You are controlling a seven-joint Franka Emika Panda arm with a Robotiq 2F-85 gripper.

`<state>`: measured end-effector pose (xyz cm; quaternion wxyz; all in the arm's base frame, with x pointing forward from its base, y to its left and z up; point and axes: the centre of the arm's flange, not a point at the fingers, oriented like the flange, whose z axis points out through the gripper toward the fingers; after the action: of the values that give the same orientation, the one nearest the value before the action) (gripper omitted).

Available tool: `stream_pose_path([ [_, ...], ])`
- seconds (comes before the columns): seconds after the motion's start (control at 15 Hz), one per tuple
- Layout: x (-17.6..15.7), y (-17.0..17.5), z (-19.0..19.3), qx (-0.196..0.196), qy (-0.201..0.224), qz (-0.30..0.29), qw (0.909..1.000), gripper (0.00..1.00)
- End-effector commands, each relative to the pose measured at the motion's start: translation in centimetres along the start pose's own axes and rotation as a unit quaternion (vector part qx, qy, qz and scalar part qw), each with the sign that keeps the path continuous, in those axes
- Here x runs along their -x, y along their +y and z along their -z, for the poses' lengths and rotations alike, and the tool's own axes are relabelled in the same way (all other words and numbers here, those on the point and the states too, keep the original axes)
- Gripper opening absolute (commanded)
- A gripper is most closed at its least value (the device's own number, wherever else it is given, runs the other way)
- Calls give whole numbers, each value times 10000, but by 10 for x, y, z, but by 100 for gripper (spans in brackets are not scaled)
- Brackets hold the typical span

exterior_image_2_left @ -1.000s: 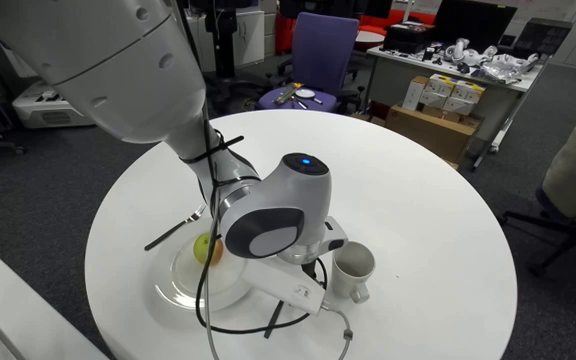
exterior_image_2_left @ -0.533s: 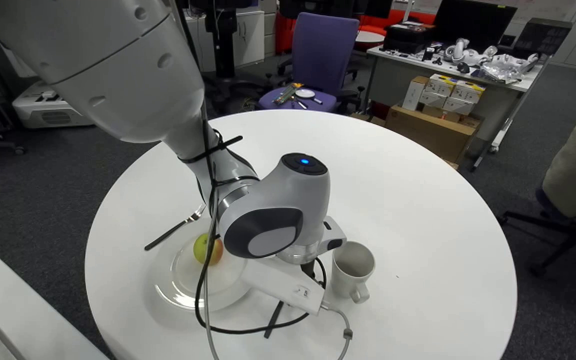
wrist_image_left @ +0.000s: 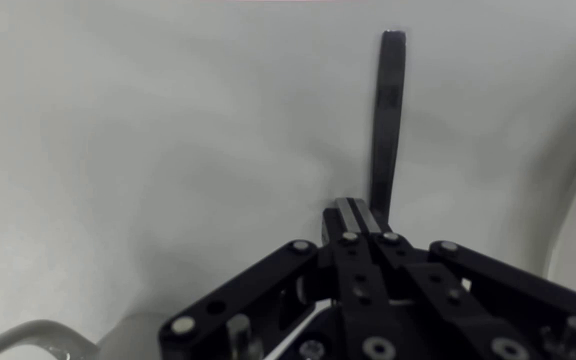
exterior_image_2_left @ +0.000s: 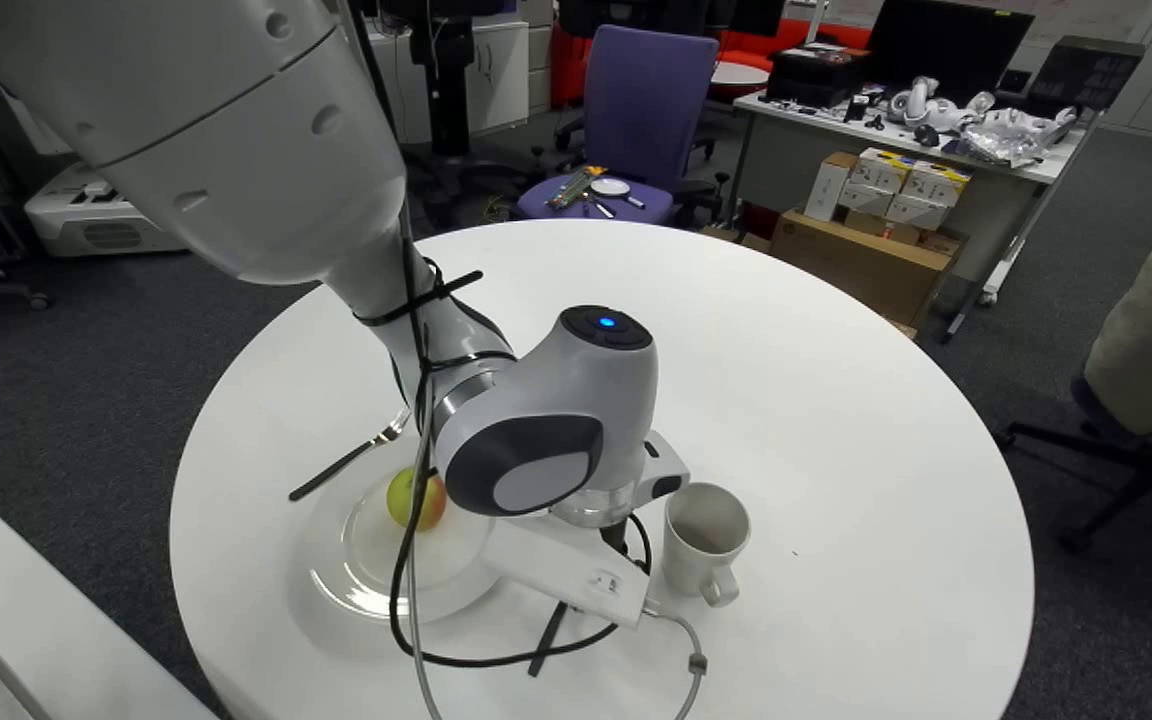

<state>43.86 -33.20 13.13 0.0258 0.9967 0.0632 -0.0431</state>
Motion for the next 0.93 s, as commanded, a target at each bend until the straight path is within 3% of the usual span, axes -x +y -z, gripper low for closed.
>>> stream_pose_path([
  [0.0,8,-22,-17,-149,-62,176,9997,0],
  [0.87,1,-49,-18,-203,-80,317,9993,0],
])
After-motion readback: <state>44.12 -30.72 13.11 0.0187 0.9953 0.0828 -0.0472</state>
